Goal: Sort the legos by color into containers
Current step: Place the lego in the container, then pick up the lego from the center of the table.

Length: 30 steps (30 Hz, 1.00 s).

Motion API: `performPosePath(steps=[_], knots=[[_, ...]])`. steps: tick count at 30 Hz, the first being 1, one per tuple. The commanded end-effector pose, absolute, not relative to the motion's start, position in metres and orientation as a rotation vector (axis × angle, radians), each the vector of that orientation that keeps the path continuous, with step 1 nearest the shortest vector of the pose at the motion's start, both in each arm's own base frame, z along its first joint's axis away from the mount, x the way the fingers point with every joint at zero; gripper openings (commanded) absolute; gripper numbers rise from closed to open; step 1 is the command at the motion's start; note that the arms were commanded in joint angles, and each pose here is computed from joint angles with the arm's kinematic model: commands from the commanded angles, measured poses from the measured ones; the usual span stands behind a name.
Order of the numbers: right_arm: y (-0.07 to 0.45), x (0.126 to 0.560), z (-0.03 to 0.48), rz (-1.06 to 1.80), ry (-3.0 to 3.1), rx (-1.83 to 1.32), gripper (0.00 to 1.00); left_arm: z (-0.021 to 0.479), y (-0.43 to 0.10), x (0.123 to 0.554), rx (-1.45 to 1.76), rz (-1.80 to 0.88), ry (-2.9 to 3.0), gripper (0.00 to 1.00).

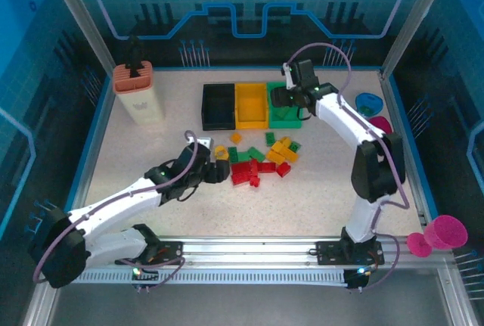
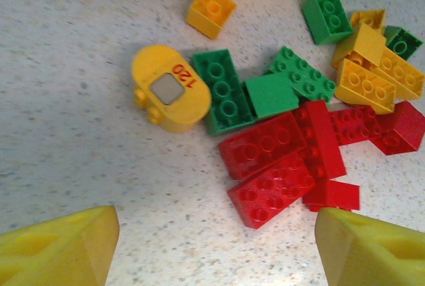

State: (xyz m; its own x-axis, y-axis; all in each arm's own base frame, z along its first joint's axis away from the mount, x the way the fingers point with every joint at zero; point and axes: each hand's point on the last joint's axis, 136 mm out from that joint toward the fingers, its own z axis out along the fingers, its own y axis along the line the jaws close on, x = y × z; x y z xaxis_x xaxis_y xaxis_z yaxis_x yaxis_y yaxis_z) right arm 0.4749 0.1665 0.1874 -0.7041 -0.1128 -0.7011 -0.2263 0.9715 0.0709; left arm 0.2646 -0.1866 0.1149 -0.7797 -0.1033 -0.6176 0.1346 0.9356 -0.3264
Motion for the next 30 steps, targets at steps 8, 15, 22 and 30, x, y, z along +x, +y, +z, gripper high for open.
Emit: performPosePath(steps=[8,15,22,30], knots=[[0.166,0.422,0.191,0.287,2.294,-0.231,0.67,0.089,-0.239,0.285,0.012,-0.585,2.592,0.68],[0.156,0.408,0.18,0.29,2.305,-0.215,0.65,0.064,-0.238,0.305,-0.048,-0.51,2.67,0.65],[0.151,0.404,0.18,0.3,2.297,-0.195,0.62,0.049,-0.222,0.317,-0.105,-0.482,2.692,0.55],[0.15,0.403,0.18,0.306,2.293,-0.186,0.61,0.043,-0.22,0.332,-0.113,-0.484,2.697,0.54]])
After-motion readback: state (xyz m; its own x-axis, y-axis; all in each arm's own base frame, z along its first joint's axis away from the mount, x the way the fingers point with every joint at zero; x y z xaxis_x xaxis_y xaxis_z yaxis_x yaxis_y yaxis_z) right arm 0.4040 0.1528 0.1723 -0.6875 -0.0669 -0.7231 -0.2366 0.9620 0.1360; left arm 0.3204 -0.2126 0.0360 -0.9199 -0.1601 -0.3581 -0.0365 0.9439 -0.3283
